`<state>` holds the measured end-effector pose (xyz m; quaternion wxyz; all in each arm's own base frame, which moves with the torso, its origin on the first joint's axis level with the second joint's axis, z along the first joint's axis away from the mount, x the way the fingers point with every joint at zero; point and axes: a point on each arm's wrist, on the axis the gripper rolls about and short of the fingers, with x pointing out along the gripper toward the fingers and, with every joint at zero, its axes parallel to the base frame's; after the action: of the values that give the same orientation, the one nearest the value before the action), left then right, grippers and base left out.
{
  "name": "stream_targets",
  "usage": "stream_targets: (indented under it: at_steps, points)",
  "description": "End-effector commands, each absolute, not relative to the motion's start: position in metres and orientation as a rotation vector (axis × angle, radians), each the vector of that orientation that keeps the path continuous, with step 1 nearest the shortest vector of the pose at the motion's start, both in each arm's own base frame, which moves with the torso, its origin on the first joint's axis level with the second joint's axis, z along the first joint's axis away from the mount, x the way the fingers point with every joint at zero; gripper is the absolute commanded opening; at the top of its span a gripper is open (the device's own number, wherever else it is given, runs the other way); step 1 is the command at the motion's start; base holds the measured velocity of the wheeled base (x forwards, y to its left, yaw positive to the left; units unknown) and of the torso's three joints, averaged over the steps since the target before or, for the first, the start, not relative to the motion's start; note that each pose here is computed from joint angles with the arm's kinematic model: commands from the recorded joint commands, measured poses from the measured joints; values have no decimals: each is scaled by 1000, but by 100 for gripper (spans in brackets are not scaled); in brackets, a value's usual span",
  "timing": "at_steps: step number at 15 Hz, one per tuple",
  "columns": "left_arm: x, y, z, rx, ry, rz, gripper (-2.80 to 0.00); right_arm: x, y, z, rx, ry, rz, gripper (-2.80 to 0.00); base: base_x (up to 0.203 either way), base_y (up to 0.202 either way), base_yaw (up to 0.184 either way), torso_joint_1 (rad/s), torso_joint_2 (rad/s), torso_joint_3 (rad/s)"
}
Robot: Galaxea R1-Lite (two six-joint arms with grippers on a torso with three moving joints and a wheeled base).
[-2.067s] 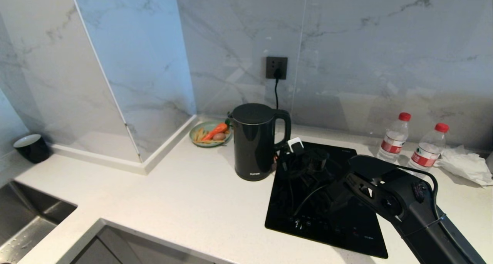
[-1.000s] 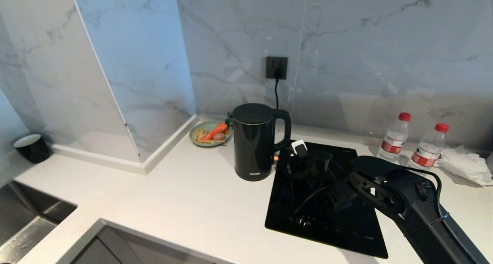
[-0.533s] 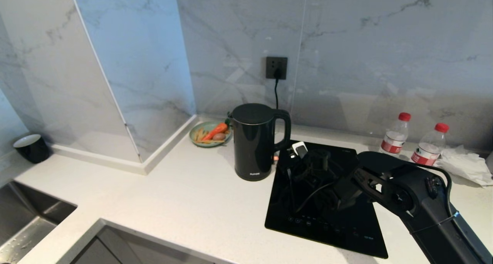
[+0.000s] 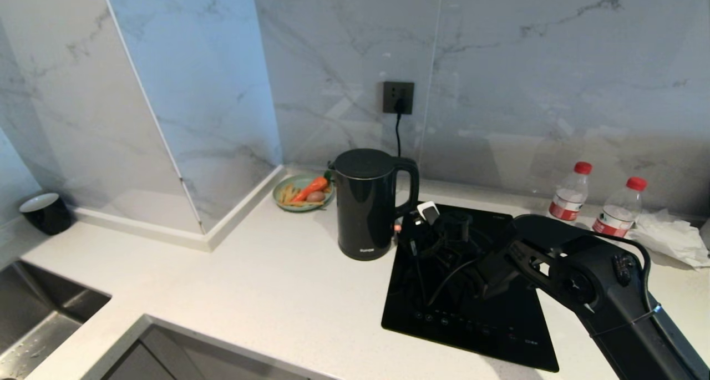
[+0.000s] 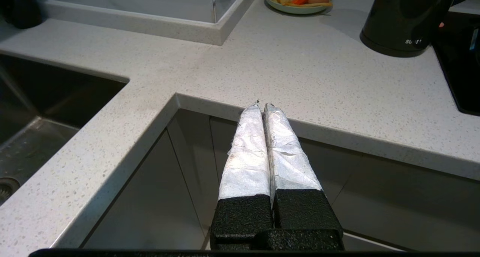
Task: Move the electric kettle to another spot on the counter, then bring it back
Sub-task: Finish boiling water
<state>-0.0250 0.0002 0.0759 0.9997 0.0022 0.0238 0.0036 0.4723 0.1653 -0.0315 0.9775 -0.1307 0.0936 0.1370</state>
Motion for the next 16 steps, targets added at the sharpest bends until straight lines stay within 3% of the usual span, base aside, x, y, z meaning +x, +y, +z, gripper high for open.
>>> stream_targets:
  at_steps: [1,16]
  points:
    - [-25,0,76,5,48,8,-280,473,166,-31,-263,174,275,0,0,0,0,0,0,0]
    - [-25,0,76,5,48,8,-280,479,169,-24,-248,106,260,0,0,0,0,0,0,0]
